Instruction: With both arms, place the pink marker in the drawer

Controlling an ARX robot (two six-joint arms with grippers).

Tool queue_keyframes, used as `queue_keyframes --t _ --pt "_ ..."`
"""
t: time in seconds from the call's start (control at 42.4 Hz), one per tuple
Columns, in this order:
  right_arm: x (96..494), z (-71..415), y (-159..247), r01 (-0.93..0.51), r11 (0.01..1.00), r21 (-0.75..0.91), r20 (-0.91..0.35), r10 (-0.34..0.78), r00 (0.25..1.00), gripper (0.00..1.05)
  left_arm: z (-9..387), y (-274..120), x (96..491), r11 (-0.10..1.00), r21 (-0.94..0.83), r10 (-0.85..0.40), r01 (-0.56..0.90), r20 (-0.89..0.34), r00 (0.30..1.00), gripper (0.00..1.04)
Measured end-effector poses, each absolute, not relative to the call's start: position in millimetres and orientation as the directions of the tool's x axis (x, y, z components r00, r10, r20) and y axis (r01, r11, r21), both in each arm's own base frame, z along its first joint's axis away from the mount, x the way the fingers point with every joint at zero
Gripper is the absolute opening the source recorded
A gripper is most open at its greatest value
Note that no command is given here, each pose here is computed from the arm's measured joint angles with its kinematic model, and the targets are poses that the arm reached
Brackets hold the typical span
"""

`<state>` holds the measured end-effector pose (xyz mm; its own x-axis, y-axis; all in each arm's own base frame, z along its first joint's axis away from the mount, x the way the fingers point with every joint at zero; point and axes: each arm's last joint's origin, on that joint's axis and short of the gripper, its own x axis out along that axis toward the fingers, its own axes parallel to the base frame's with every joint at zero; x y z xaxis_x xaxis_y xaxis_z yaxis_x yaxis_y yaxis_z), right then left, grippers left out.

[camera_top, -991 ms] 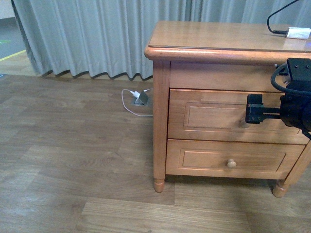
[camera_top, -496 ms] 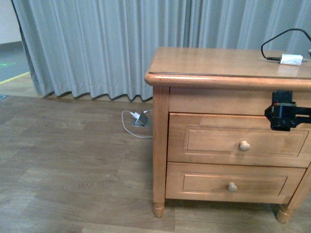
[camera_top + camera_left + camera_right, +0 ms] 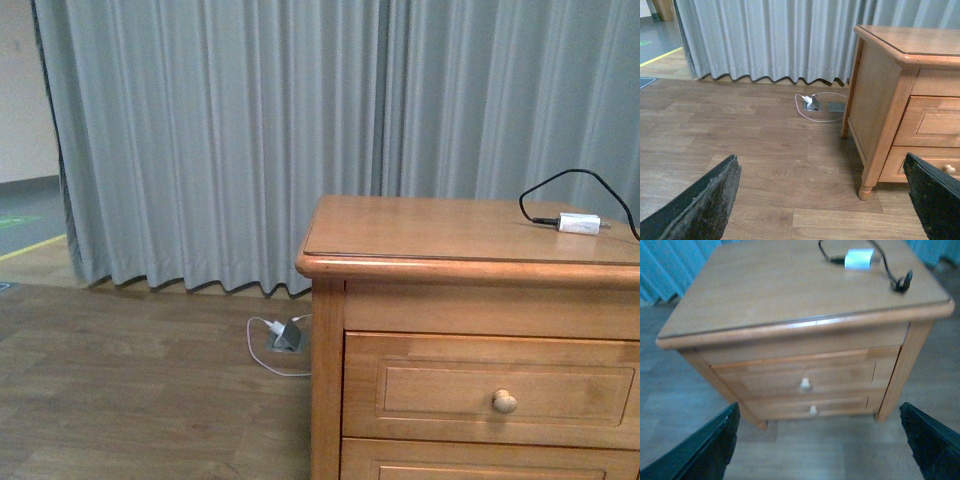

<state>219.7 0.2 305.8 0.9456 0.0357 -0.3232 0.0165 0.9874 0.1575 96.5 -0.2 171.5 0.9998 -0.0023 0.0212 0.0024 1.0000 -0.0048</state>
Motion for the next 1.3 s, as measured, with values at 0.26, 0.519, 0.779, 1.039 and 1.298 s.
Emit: queue_keyframes --t 0.26,0.519,0.779,1.039,1.298 --pt "191.2 263.5 -0.4 0.002 1.0 0.02 0.017 -0.002 1.0 0.49 171.5 -0.2 96.5 1.0 -0.005 -0.002 0.002 0.021 1.0 0.99" --pt "165.5 221.3 -0.3 0.002 1.0 0.006 -0.006 -0.002 1.0 0.01 171.5 -0.2 96.5 1.0 -0.005 -0.002 0.002 0.021 1.0 0.99" --pt "149.0 201.0 -0.3 0.002 1.0 0.003 -0.006 -0.002 1.0 0.01 171.5 -0.2 96.5 1.0 -0.005 -0.002 0.002 0.021 1.0 0.99" --pt "133.8 185.4 -0.3 0.002 1.0 0.004 -0.007 -0.002 1.0 0.01 171.5 -0.2 96.5 1.0 -0.005 -0.002 0.002 0.021 1.0 0.99" --pt "124.2 178.0 -0.2 0.002 1.0 0.004 -0.004 -0.002 1.0 0.01 171.4 -0.2 96.5 1.0 -0.005 -0.002 0.002 0.021 1.0 0.99"
